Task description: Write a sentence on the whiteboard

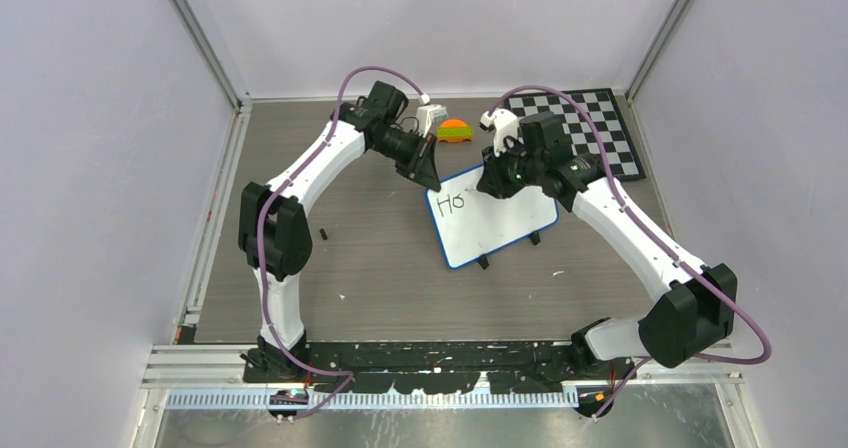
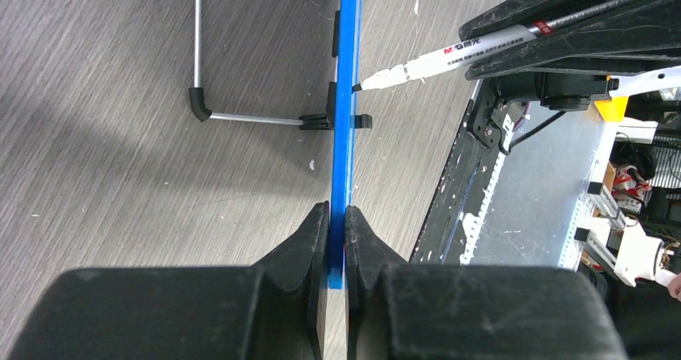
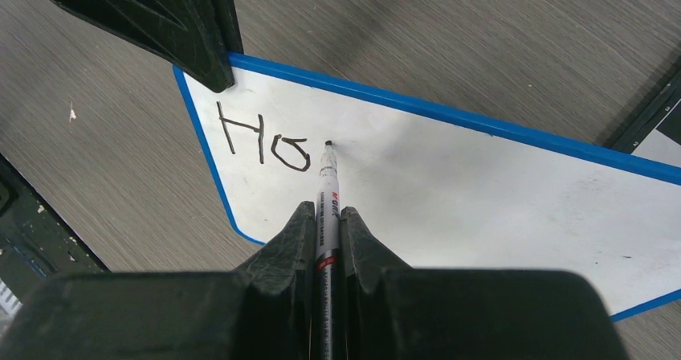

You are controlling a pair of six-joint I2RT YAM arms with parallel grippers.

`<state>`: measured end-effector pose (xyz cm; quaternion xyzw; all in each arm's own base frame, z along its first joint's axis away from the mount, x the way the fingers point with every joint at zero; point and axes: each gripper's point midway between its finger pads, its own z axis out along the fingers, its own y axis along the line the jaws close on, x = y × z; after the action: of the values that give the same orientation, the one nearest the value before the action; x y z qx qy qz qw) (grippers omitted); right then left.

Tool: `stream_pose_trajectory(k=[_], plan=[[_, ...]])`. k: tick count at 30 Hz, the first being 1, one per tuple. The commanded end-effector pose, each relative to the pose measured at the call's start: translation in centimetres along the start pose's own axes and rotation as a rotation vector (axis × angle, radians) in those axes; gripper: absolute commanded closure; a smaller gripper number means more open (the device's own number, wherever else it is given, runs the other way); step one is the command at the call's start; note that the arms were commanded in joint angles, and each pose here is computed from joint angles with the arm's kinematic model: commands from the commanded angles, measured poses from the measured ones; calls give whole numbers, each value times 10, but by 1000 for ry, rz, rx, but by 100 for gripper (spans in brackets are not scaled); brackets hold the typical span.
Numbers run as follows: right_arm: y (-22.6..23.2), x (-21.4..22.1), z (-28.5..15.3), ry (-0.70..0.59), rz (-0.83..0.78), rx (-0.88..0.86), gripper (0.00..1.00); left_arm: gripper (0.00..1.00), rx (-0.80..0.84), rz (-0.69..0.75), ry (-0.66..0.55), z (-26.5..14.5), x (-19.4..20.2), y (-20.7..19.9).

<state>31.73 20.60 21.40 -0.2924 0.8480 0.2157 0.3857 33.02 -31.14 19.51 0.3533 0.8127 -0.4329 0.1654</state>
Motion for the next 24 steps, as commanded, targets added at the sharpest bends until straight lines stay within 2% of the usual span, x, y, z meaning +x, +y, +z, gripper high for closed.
stream_pose_trajectory(k=[1,14,24], plan=[[0,-10,-1,-40,-20,-3,100,100,5,39,-35,-12,-12,-13],[8,28,2,21,14,-35,100,100,5,34,-31,-10,-11,-11],[10,-11,-8,-60,-3,-36,100,100,8,35,-32,-10,-11,-12]])
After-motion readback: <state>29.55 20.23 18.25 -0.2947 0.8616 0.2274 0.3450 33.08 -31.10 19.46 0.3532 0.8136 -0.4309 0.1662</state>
